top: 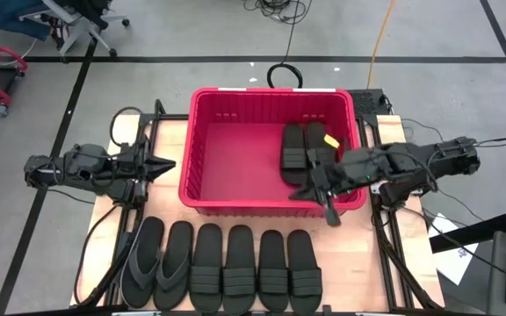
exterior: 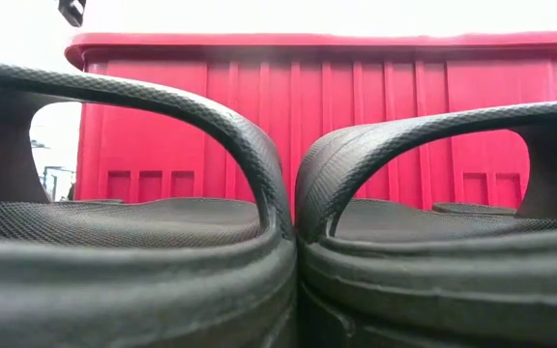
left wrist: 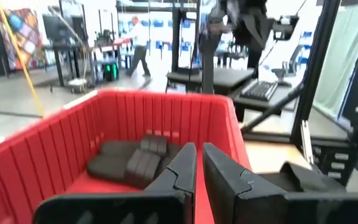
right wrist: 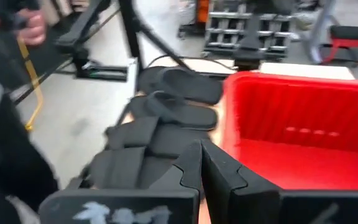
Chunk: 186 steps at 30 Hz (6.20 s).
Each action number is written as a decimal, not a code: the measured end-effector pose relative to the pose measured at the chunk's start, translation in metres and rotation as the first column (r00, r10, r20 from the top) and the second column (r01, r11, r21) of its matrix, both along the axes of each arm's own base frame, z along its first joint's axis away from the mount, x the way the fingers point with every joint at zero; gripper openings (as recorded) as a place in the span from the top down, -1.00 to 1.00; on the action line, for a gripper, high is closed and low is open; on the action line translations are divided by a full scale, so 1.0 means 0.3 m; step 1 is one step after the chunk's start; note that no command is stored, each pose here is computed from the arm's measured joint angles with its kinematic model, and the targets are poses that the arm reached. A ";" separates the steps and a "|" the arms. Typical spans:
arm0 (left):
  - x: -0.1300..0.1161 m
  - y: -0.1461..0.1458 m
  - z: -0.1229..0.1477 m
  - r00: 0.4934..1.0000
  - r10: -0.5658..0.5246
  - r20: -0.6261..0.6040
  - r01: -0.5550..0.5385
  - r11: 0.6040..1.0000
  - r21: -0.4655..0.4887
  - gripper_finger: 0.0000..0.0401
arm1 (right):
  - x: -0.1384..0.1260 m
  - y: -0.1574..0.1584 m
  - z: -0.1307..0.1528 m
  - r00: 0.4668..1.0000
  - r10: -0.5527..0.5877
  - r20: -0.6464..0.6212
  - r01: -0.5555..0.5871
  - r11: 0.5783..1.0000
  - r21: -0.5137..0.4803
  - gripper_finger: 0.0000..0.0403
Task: Pick and place slides into bin
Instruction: Put the black slipper into the red bin
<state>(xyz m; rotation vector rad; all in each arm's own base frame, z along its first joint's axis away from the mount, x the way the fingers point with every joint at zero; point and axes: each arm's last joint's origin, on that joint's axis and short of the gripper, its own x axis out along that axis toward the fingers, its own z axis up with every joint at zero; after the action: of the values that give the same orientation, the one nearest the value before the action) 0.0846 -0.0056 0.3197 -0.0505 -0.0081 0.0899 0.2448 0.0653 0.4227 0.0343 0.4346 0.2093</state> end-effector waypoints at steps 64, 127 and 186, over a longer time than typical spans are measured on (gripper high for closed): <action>0.079 -0.009 -0.013 0.999 0.029 -0.033 -0.038 0.949 -0.314 0.87 | -0.038 0.317 -0.876 0.730 0.240 -0.639 0.104 0.886 0.451 -0.26; 0.079 -0.006 -0.015 0.997 0.065 -0.037 -0.073 0.946 -0.316 0.87 | -0.097 -0.004 0.056 0.997 0.023 -0.080 -0.018 0.998 0.063 0.98; 0.116 0.001 -0.057 0.965 0.196 -0.174 -0.225 0.960 -0.164 0.87 | 0.365 -0.836 -0.663 0.822 0.299 -0.484 -0.344 0.939 -0.004 0.98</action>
<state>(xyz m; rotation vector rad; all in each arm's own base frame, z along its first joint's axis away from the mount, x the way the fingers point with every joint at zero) 0.1194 -0.0053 0.3025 -0.2265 0.1524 0.3087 0.3543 -0.1854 0.2239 -0.0812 0.9490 0.5221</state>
